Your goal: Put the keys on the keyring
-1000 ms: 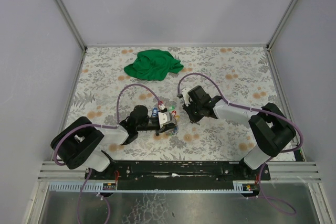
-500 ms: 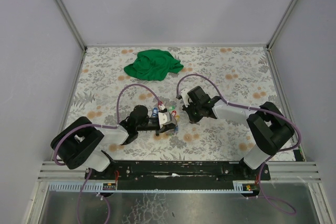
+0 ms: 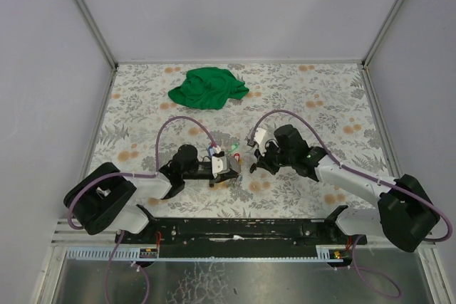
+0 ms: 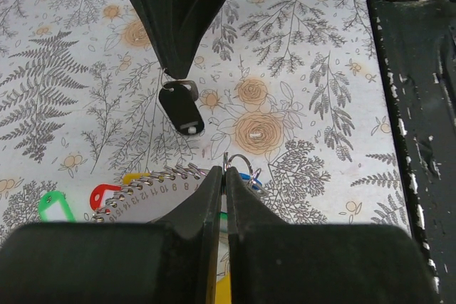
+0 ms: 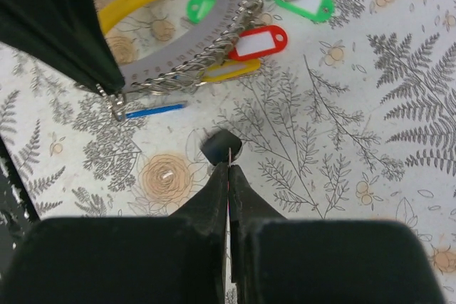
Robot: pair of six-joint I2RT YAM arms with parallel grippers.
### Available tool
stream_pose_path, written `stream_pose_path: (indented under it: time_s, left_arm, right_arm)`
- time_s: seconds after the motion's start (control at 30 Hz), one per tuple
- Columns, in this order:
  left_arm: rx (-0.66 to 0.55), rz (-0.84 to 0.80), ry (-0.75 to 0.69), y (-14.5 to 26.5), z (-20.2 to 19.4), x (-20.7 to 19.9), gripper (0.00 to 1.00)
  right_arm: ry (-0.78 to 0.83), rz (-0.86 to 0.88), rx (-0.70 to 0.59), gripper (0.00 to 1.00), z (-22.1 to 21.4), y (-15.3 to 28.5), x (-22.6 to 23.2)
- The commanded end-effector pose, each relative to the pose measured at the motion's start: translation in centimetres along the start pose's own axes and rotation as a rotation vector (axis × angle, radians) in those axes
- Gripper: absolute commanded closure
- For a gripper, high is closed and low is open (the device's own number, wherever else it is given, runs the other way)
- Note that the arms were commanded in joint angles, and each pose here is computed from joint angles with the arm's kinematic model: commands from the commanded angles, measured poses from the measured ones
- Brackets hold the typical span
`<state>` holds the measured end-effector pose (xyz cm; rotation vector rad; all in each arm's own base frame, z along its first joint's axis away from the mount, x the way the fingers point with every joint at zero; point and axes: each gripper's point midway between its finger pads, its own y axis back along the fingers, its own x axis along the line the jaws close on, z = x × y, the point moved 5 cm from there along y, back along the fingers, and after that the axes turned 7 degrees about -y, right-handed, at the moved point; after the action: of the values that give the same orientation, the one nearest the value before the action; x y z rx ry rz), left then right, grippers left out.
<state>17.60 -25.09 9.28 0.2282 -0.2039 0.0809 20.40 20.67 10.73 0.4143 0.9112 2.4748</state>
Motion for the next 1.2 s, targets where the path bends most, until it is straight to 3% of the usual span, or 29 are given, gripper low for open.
stream_pose_path:
  time_s: [0.0, 0.13, 0.4, 1.17]
  left_arm:
    - [-0.092, -0.014, -0.090, 0.1, 1.9, 0.2, 1.00]
    - [-0.105, -0.032, -0.096, 0.1, 2.1, 0.0, 1.00]
    - [-0.118, -0.070, -0.078, -0.3, 2.0, -0.3, 1.00]
    - [-0.113, -0.094, -0.053, -0.7, 1.7, -0.4, 1.00]
  right_arm:
    - [0.148, 0.114, -0.126, 1.00, 1.5, 0.7, 1.4]
    - [0.261, 0.162, -0.167, 1.00, 1.1, 0.7, 2.8]
    - [0.380, 0.192, -0.121, 1.00, 0.4, -0.3, 4.7]
    - [0.409, 0.259, -0.146, 1.00, 1.4, -1.1, 6.4]
